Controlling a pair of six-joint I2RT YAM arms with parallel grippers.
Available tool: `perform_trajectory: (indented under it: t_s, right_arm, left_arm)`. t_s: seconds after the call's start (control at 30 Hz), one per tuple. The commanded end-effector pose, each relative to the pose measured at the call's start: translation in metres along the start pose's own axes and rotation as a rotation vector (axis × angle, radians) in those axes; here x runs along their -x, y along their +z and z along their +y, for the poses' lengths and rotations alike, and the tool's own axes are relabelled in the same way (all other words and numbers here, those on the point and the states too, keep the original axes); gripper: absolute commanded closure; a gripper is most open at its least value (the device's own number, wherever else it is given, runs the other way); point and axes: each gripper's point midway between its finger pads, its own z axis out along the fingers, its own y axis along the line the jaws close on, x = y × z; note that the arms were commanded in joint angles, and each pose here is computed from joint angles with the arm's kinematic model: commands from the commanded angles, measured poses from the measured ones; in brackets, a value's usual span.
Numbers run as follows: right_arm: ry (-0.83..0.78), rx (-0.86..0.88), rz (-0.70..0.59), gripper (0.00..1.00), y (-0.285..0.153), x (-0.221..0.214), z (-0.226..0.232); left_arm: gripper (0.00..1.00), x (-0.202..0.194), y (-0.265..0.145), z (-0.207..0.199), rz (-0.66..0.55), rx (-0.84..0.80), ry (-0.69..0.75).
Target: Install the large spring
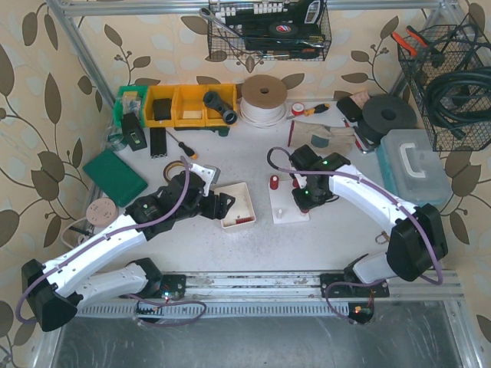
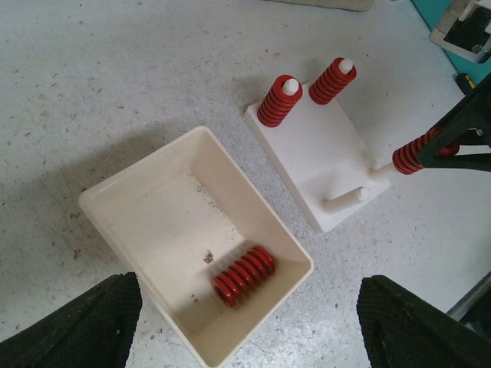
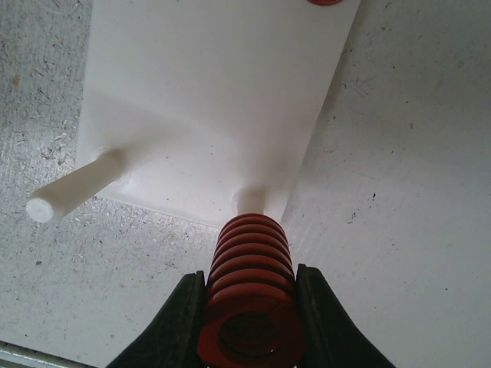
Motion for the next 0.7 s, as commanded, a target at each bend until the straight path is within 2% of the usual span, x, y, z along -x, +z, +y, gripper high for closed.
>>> perform_trajectory:
  t_s: [0.0, 0.2, 0.3, 0.43, 0.67]
  right_arm:
    - [-0.004, 0.01, -0.032, 1.0, 0.006, 0.005, 0.001]
    - [0.014, 0.009, -0.041, 0.99, 0.015, 0.009, 0.002]
    - [0.023, 0.003, -0.047, 0.74, 0.014, 0.009, 0.001]
    - [0.033, 0.001, -0.067, 0.49, 0.006, 0.009, -0.001]
    - [0.045, 0.013, -0.086, 0.46, -0.008, 0.011, 0.0]
  left_arm:
    - [0.2, 0.009, -0.002, 0.001, -0.033, 0.001, -0.013]
    - [0.2, 0.008, -0.004, 0.003, -0.032, 0.007, -0.013]
    - [0.2, 0.007, -0.005, 0.005, -0.032, 0.014, -0.016]
    - [0.2, 0.002, -0.002, 0.011, -0.01, 0.043, -0.031]
    - [0.2, 0.002, -0.004, 0.016, -0.005, 0.06, -0.067]
